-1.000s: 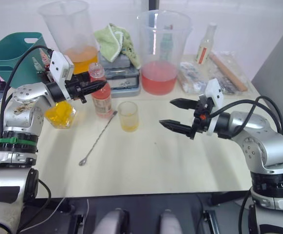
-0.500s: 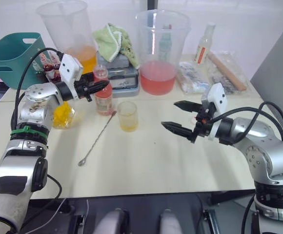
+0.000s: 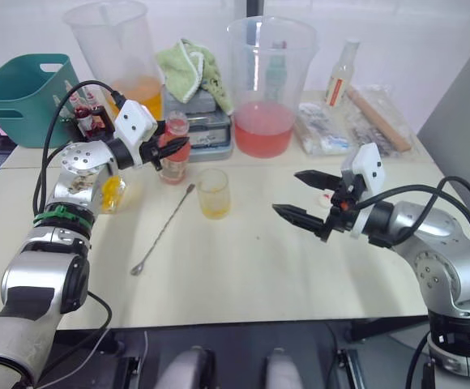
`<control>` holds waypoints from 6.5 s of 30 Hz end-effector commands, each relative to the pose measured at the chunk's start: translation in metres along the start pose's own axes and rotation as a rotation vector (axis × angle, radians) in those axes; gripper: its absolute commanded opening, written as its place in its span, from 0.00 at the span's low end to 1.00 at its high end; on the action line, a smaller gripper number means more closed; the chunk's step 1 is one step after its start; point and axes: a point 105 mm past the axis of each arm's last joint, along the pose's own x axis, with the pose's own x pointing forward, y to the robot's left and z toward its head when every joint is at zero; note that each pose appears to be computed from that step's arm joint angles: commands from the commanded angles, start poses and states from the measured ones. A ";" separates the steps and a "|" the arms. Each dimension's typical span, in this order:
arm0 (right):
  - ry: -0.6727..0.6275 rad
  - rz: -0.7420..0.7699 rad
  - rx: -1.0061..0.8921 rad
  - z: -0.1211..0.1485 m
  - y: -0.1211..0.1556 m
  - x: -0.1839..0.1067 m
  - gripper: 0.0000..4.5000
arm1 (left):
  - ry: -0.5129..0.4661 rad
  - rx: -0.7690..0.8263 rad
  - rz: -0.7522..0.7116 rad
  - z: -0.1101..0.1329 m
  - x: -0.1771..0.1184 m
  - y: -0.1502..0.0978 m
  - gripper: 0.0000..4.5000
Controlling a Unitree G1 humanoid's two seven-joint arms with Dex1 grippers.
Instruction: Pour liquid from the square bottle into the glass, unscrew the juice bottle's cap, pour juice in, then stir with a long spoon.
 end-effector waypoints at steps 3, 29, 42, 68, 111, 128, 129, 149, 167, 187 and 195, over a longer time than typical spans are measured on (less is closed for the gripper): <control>-0.057 -0.004 -0.047 0.016 0.005 -0.009 1.00 | -0.083 0.099 0.044 0.028 0.005 0.011 0.33; -0.065 -0.038 -0.041 0.018 0.011 -0.008 1.00 | -0.030 0.453 -0.012 0.015 0.010 -0.013 0.33; -0.063 -0.039 -0.033 0.018 0.012 -0.005 1.00 | -0.018 0.643 0.000 0.017 0.006 -0.010 0.33; -0.063 -0.044 -0.025 0.011 0.012 -0.006 1.00 | -0.088 0.772 -0.048 0.029 0.012 -0.024 0.33; -0.051 -0.029 -0.019 0.027 0.019 0.012 1.00 | -0.098 0.905 -0.066 0.040 0.017 -0.024 0.33; -0.041 0.006 -0.013 0.018 0.016 0.007 1.00 | -0.198 0.416 0.006 0.061 0.012 -0.006 0.33; -0.040 0.010 -0.013 0.018 0.016 0.007 1.00 | -0.202 0.391 0.014 0.062 0.010 -0.004 0.33; -0.026 0.196 0.002 0.012 0.007 0.025 1.00 | -0.216 -0.246 0.265 0.090 -0.066 0.015 0.33; 0.012 0.399 -0.004 0.020 0.005 0.054 1.00 | 0.017 -0.374 0.476 0.069 -0.194 0.013 0.33; -0.030 0.389 -0.053 0.032 0.003 0.059 1.00 | 0.076 -0.352 0.782 0.011 -0.275 0.091 0.33; -0.045 0.331 -0.050 0.034 0.008 0.050 1.00 | 0.063 -0.352 0.808 -0.016 -0.256 0.118 0.33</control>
